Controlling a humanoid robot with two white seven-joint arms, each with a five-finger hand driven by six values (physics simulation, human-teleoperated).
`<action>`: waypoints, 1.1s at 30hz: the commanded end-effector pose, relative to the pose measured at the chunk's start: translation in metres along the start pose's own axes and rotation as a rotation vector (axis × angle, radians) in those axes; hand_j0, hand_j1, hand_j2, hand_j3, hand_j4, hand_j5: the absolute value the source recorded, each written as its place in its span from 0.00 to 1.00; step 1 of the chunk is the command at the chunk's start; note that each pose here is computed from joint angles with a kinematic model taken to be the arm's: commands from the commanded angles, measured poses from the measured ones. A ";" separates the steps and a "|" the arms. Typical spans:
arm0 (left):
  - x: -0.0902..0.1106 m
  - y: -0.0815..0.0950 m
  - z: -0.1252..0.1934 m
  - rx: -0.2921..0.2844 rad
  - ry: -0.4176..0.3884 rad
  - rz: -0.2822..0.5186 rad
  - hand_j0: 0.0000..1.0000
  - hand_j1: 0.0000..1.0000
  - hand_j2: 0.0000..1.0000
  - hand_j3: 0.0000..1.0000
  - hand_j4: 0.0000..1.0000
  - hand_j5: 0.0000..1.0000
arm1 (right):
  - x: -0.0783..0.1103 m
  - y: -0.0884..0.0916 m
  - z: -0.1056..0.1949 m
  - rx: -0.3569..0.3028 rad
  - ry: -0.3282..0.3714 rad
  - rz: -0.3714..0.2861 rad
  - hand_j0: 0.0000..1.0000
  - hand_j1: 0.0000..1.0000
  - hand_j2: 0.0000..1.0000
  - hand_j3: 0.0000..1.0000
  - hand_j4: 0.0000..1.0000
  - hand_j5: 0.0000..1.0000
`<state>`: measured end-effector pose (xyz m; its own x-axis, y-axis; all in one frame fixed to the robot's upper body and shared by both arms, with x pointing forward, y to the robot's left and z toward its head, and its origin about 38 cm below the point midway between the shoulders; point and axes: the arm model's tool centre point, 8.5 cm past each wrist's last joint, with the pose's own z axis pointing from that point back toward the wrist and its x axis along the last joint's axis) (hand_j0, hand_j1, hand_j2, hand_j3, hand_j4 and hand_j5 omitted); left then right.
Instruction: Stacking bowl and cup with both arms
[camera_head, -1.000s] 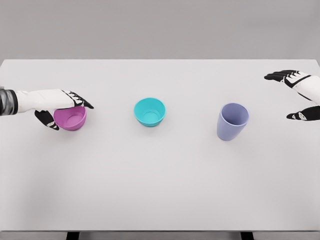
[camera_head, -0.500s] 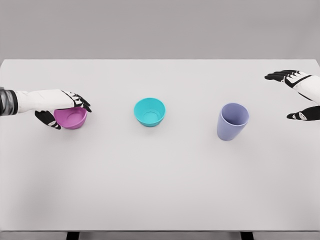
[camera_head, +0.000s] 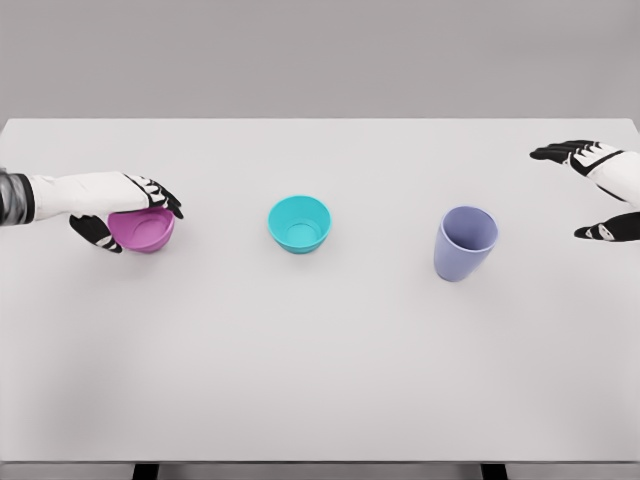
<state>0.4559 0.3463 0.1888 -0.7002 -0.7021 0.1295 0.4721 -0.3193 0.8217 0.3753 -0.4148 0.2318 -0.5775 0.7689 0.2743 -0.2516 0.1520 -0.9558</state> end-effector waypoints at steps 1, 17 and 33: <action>0.000 0.001 0.001 0.006 0.000 0.005 0.73 0.73 0.73 0.73 0.73 0.73 | 0.000 -0.001 0.001 -0.006 0.001 -0.004 1.00 1.00 1.00 1.00 1.00 1.00; 0.013 0.016 0.000 0.041 -0.031 -0.034 0.70 0.70 0.70 0.70 0.70 0.70 | -0.002 -0.004 0.004 -0.009 0.009 0.001 1.00 1.00 1.00 1.00 1.00 1.00; 0.031 0.035 -0.019 0.085 -0.089 -0.060 0.68 0.68 0.68 0.68 0.68 0.68 | 0.001 -0.003 0.001 -0.005 -0.002 0.001 1.00 1.00 1.00 1.00 1.00 1.00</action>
<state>0.4614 0.3041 0.2124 -0.7715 -0.6260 0.1135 0.3803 -0.3109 0.8710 0.3749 -0.4155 0.2342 -0.5789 0.7701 0.2679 -0.2472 0.1473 -0.9577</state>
